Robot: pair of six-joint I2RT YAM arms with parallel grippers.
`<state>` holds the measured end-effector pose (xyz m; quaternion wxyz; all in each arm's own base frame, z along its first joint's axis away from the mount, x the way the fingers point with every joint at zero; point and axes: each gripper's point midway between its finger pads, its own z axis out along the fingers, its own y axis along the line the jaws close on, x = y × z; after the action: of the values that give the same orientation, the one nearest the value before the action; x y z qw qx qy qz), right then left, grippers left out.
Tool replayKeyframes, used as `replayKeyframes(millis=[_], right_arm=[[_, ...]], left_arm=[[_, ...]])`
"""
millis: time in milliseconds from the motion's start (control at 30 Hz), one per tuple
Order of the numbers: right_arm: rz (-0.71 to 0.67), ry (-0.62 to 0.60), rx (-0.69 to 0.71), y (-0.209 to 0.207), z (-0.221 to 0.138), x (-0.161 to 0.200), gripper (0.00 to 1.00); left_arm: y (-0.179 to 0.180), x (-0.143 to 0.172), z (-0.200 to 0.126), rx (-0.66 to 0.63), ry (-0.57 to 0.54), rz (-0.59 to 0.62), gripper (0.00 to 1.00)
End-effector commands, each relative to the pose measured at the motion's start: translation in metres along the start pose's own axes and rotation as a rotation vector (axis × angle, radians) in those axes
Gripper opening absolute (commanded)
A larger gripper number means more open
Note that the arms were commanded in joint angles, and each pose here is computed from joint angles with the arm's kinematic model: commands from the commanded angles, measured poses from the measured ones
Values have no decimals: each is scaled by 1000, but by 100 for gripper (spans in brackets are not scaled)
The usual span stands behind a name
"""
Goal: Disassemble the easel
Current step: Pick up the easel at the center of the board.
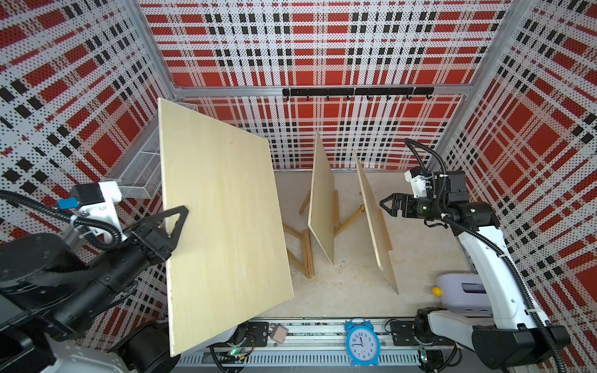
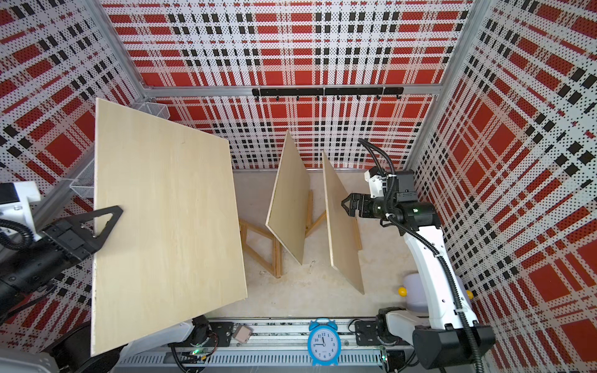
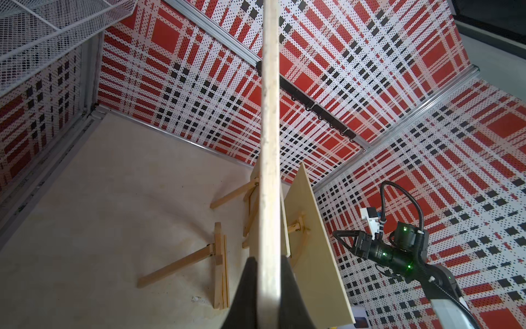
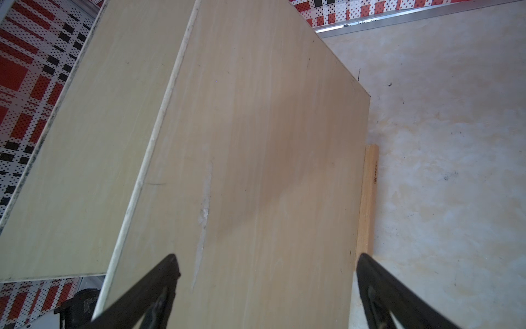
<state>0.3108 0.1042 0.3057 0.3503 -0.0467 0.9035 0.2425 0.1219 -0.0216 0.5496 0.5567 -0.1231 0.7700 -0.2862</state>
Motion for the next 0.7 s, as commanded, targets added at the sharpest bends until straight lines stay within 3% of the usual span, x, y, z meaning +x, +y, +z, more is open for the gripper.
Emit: replayKeyframes(millis=[0,433,533,667], right_arm=[[-32,-15,3,3,-3,-7,100],[-45,5,5,6,-2,-8,100],[-88,-60,-25,19,-11,-19,98],[-137,-163,-30,31,-30,-33,96]], left_arm=[[-1,5,23,-65,35,31,0],[-8,16,46,-92,101,51,0],[-13,17,52,-76,101,60,0],[-31,-5,45,31,-9,36,0]])
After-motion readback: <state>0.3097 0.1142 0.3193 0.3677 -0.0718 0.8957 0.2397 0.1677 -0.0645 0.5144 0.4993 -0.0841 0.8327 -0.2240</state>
